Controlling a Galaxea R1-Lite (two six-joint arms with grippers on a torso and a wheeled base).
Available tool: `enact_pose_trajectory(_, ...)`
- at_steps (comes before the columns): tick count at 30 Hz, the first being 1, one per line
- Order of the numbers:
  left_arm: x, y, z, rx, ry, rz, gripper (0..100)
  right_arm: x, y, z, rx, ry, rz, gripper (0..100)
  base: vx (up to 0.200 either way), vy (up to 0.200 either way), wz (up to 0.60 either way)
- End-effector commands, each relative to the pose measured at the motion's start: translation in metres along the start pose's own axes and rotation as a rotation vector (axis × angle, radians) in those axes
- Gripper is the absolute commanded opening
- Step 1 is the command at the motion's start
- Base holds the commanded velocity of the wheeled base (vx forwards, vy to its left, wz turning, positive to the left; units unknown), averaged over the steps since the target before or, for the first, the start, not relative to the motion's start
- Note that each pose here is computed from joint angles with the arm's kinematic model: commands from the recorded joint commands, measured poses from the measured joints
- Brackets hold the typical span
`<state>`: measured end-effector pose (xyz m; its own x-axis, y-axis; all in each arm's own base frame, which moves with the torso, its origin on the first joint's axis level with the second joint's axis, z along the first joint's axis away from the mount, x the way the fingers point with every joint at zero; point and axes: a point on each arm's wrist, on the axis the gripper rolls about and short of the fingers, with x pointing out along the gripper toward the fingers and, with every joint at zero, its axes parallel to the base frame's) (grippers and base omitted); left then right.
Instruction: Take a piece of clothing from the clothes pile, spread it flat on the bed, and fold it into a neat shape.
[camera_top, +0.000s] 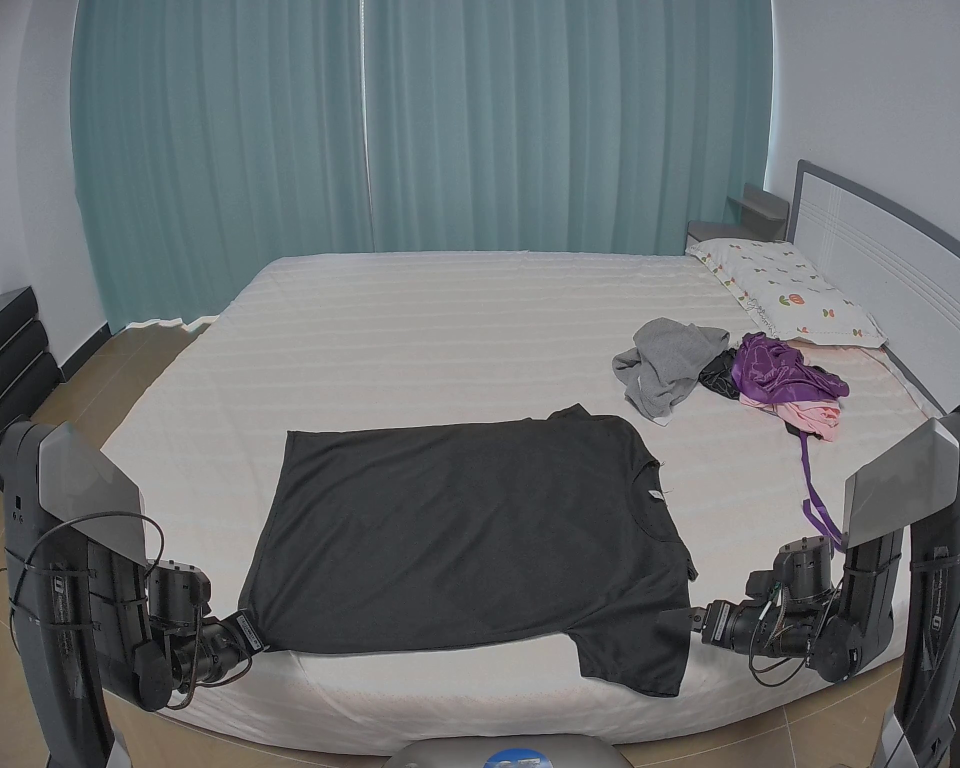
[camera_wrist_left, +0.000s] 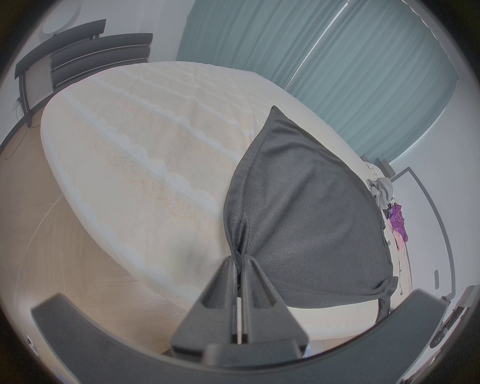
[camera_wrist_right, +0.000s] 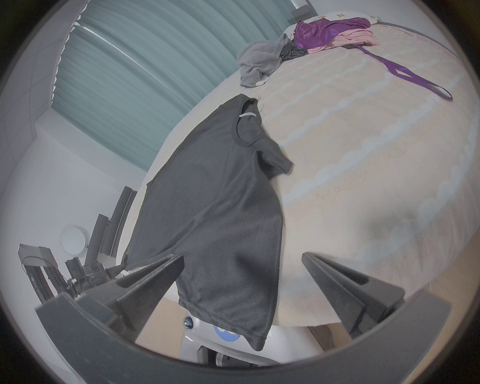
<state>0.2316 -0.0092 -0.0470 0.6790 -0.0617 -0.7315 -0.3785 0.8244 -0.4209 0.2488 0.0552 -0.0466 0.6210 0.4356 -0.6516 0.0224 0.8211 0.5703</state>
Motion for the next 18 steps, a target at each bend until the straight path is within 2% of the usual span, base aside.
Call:
enact_pose_trajectory(1, 0.000, 0.000, 0.000, -0.001, 0.000, 0.001, 0, 0.005, -0.001, -0.007, -0.011, 0.028, -0.005, 100, 0.000, 0.000, 0.00)
enact_pose_trajectory(8, 0.000, 0.000, 0.000, -0.001, 0.000, 0.001, 0, 0.015, 0.002, -0.006, -0.032, 0.021, 0.003, 100, 0.000, 0.000, 0.00)
enact_pose_trajectory(18, 0.000, 0.000, 0.000, -0.001, 0.000, 0.001, 0, 0.027, 0.004, -0.007, -0.057, -0.011, -0.042, 100, 0.000, 0.000, 0.00)
